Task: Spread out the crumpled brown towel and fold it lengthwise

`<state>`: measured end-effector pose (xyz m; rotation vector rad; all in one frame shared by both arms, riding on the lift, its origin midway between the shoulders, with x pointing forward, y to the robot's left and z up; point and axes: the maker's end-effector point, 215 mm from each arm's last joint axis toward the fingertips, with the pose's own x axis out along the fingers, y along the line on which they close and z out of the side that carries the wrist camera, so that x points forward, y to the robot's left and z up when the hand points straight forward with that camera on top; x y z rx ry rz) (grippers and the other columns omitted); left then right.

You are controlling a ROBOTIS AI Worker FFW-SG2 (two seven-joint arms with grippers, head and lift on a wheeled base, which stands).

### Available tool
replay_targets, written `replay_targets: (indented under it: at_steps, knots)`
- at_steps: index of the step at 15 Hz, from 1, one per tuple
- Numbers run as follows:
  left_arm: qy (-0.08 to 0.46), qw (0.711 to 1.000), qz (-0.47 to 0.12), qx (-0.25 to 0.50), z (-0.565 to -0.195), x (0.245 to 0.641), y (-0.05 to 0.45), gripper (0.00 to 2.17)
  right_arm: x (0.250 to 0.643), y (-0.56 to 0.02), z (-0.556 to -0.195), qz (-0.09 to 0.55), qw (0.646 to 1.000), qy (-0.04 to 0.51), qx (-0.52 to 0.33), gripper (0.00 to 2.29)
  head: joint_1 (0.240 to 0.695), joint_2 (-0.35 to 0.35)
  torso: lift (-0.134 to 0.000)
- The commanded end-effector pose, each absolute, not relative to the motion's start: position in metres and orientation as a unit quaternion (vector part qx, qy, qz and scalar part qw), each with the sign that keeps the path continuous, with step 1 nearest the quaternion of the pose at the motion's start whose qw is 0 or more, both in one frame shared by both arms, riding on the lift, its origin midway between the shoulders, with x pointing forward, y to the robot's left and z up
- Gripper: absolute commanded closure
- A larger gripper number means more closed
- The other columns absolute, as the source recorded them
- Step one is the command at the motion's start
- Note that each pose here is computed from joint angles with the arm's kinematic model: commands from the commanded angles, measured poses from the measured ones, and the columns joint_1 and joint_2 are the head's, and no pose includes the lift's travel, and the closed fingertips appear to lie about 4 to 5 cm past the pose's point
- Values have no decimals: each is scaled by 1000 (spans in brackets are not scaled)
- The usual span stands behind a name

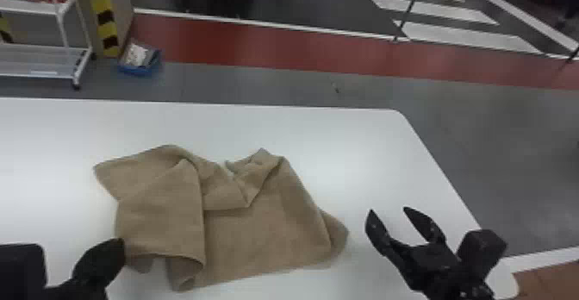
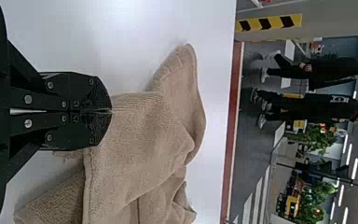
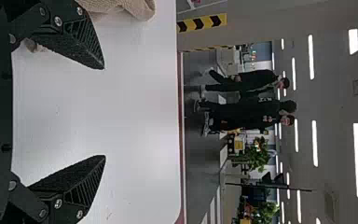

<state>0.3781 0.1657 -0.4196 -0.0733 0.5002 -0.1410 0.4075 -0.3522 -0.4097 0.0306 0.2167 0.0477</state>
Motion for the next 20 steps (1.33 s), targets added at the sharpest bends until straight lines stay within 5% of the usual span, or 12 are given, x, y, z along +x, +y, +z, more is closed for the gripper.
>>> replay_targets:
  at_steps: [1, 5, 7, 13, 20]
  knots:
    - [214, 975, -52, -32, -384, 386, 179, 1470, 407, -353, -408, 24, 994, 106, 15, 218, 695, -266, -124]
    - [117, 993, 22, -14, -292, 402, 235, 1470, 406, -352, -410, 25, 994, 108, 17, 218, 695, -229, -124]
    - [94, 992, 82, 0, -277, 402, 270, 1470, 405, -356, -412, 25, 993, 111, 15, 218, 695, -177, -124]
    - [143, 982, 118, 28, -334, 400, 298, 1467, 406, -324, -419, 62, 990, 121, 23, 218, 695, -81, -124]
    - [146, 982, 114, 27, -337, 402, 296, 1467, 379, -213, -440, 183, 966, 181, 13, 346, 695, 63, -124]
